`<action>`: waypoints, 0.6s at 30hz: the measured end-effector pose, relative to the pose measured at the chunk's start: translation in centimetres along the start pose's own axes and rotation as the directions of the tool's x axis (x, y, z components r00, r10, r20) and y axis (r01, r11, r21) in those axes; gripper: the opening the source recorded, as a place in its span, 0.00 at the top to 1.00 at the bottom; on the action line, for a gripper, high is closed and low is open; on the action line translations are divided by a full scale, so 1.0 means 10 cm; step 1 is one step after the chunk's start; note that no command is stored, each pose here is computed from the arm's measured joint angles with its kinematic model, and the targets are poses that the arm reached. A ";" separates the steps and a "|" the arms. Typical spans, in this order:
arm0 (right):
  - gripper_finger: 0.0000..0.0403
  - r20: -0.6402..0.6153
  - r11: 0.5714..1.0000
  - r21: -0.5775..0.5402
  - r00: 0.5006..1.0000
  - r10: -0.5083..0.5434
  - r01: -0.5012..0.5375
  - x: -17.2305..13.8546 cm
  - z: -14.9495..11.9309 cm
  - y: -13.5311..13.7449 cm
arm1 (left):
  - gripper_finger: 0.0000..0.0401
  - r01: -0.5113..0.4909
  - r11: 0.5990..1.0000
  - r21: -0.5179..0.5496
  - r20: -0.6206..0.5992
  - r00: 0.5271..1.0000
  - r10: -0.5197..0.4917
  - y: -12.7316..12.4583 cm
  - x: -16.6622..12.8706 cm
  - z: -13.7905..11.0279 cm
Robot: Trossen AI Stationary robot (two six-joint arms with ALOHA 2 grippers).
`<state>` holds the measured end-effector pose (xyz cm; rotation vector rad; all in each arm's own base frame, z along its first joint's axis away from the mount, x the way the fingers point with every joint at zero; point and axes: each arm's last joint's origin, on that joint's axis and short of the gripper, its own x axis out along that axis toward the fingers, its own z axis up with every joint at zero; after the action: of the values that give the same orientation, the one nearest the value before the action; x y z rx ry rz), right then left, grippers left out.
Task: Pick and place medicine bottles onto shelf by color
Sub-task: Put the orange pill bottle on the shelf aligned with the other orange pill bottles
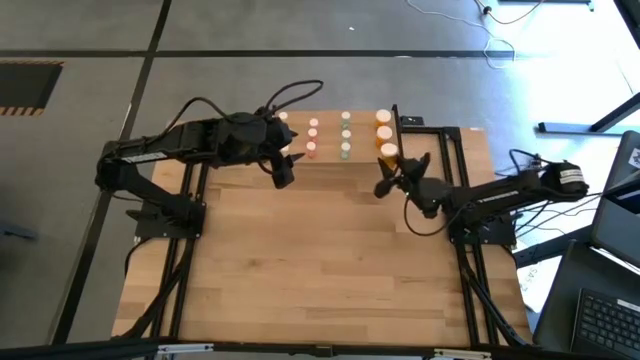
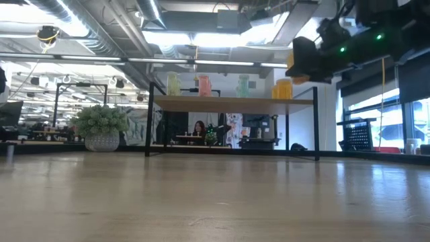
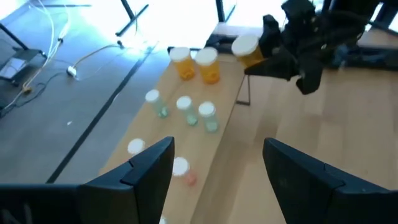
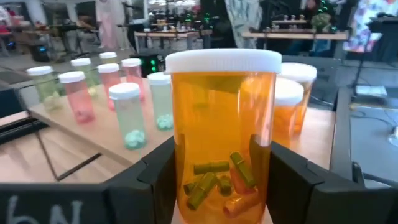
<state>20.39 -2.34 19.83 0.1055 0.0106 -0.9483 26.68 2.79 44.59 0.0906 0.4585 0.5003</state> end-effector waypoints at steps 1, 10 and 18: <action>0.53 0.000 1.000 0.008 1.000 -0.010 0.010 0.01 -0.02 0.01 | 0.40 -0.002 1.000 0.008 -0.007 1.000 0.002 0.00 0.00 -0.01; 0.53 0.024 0.999 -0.044 0.999 -0.031 0.032 0.10 -0.14 0.10 | 0.40 -0.002 1.000 0.012 -0.002 1.000 0.002 0.00 0.00 0.00; 0.53 0.021 0.997 -0.043 0.998 -0.056 0.057 0.14 -0.25 0.14 | 0.40 -0.002 1.000 0.012 -0.002 1.000 0.002 0.00 0.00 0.00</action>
<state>22.38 -2.45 17.43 0.0554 0.0158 -1.0046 26.65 2.78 44.57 0.1023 0.4634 0.4996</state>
